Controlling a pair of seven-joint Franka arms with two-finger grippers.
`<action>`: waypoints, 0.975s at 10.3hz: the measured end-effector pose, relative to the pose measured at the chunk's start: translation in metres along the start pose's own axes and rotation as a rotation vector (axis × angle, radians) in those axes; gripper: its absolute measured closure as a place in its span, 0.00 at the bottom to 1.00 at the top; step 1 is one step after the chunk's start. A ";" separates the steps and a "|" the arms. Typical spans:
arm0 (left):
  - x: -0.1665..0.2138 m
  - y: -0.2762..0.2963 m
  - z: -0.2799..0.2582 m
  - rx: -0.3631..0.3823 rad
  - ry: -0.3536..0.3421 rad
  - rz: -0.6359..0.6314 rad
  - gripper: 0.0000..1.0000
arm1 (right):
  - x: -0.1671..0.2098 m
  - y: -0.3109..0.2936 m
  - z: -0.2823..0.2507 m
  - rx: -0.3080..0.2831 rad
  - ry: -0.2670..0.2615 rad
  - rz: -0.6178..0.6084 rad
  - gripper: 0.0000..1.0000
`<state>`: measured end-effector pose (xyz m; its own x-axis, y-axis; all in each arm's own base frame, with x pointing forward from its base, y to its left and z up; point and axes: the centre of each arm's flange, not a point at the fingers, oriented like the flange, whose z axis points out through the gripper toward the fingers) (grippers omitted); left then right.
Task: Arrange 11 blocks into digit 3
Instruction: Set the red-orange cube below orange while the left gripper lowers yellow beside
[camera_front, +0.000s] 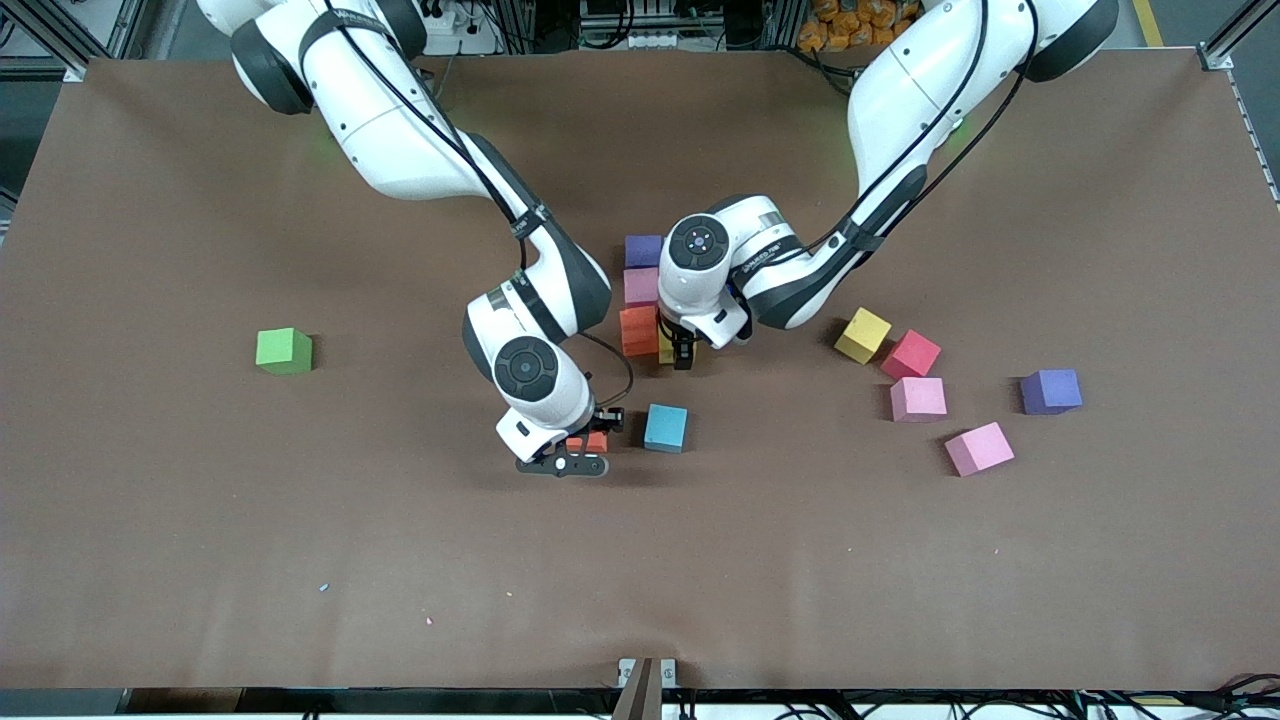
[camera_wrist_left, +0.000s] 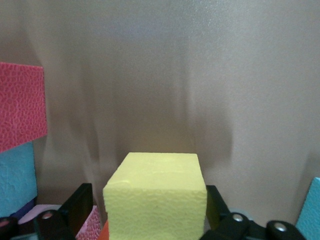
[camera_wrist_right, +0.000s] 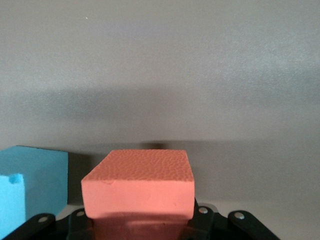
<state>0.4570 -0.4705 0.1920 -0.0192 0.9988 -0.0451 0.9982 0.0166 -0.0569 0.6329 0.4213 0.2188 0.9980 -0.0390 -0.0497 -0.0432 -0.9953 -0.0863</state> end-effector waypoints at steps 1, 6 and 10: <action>0.000 0.000 0.000 0.000 0.000 0.000 0.00 | -0.002 -0.003 0.000 0.004 -0.004 -0.025 0.42; -0.001 0.005 -0.023 -0.034 -0.004 0.001 0.00 | -0.007 0.001 0.010 -0.003 -0.028 -0.151 0.42; -0.007 -0.002 -0.046 -0.054 0.001 0.017 0.00 | -0.012 0.002 0.015 -0.022 -0.072 -0.159 0.42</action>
<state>0.4575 -0.4757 0.2379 -0.0024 0.9990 -0.0445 1.0000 0.0023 -0.0026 0.6200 0.4210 0.2044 0.9863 0.1249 -0.1081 0.1169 -0.9901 -0.0772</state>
